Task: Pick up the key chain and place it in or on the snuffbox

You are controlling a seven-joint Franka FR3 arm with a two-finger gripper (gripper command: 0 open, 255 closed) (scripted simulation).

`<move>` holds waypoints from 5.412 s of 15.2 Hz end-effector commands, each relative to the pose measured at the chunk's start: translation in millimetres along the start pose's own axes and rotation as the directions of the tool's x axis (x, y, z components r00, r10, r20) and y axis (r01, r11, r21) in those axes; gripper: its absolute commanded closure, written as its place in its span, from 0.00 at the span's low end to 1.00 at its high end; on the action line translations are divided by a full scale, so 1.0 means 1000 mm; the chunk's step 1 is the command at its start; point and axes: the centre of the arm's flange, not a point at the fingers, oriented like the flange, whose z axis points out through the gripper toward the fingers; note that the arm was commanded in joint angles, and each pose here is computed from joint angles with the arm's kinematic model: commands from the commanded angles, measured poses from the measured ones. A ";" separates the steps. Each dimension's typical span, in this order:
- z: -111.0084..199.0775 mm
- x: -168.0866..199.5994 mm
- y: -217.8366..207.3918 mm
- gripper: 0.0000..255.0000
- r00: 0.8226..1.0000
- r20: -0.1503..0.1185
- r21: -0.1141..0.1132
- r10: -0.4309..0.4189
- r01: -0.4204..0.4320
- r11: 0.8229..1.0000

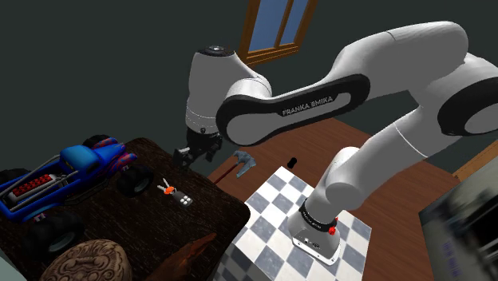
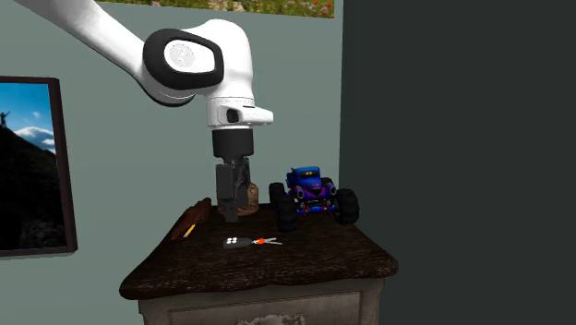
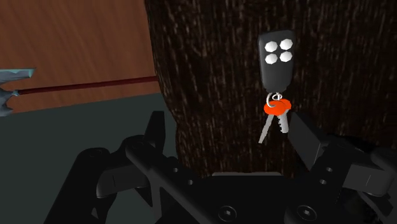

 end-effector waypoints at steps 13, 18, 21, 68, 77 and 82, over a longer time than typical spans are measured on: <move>0.084 0.002 -0.060 0.00 1.000 0.014 -0.006 0.014 -0.014 1.000; 0.084 0.002 -0.060 0.00 1.000 0.014 -0.006 0.014 -0.014 1.000; 0.084 0.002 -0.060 1.00 1.000 0.014 -0.006 0.014 -0.014 1.000; -0.093 -0.009 -0.107 1.00 1.000 0.014 -0.006 0.014 -0.014 1.000; -0.099 -0.050 -0.218 1.00 1.000 0.014 -0.006 0.014 -0.014 1.000; -0.103 -0.073 -0.280 1.00 1.000 0.014 -0.006 0.014 -0.014 1.000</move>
